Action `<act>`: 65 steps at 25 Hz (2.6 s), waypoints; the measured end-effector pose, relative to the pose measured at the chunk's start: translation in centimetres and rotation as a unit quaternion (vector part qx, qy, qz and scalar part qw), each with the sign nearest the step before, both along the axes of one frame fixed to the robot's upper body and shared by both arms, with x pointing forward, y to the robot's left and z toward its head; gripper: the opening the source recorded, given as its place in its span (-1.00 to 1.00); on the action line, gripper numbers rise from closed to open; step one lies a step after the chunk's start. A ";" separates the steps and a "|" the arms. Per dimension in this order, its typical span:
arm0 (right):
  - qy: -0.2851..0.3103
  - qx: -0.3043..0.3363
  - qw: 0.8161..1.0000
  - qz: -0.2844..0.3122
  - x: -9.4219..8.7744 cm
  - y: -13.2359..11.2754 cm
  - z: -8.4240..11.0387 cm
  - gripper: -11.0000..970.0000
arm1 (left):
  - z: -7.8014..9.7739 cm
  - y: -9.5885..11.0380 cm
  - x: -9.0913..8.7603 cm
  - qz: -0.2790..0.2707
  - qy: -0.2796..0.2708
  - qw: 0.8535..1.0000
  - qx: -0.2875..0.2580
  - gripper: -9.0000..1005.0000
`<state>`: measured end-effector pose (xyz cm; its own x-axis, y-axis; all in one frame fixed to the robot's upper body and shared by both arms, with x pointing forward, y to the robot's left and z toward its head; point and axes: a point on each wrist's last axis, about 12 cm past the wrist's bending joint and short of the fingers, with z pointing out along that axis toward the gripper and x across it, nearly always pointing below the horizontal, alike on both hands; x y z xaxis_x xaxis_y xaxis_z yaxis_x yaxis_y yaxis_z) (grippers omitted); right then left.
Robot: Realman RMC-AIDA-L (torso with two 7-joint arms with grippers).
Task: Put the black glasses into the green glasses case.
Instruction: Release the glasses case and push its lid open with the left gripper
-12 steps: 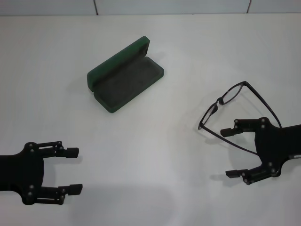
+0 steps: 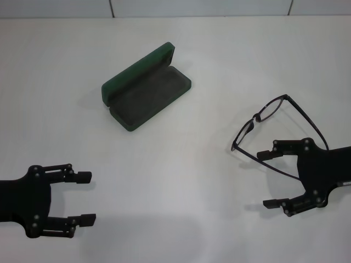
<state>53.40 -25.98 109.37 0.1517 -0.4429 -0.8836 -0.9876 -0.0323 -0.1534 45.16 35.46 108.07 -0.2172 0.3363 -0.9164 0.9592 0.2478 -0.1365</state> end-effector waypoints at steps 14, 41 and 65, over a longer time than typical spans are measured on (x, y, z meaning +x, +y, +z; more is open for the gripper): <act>0.002 0.007 1.000 -0.003 -0.2 0.1 -0.1 0.79 | 0.7 0.5 0.6 0.055 0.004 0.998 -0.037 0.60; 0.005 0.007 1.000 0.008 -0.3 0.8 -0.2 0.79 | 8.5 -5.4 15.4 0.204 0.129 0.964 0.113 0.59; 0.002 -0.004 1.000 0.024 -0.2 1.8 -0.4 0.79 | 7.3 -12.2 19.9 0.190 0.073 0.947 0.249 0.60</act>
<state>53.15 -24.13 108.92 0.1687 -0.4426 -0.8807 -0.9856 -0.0807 -0.1483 65.10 23.28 115.39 -0.5209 0.5914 -0.6155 0.7681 0.6394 -0.0357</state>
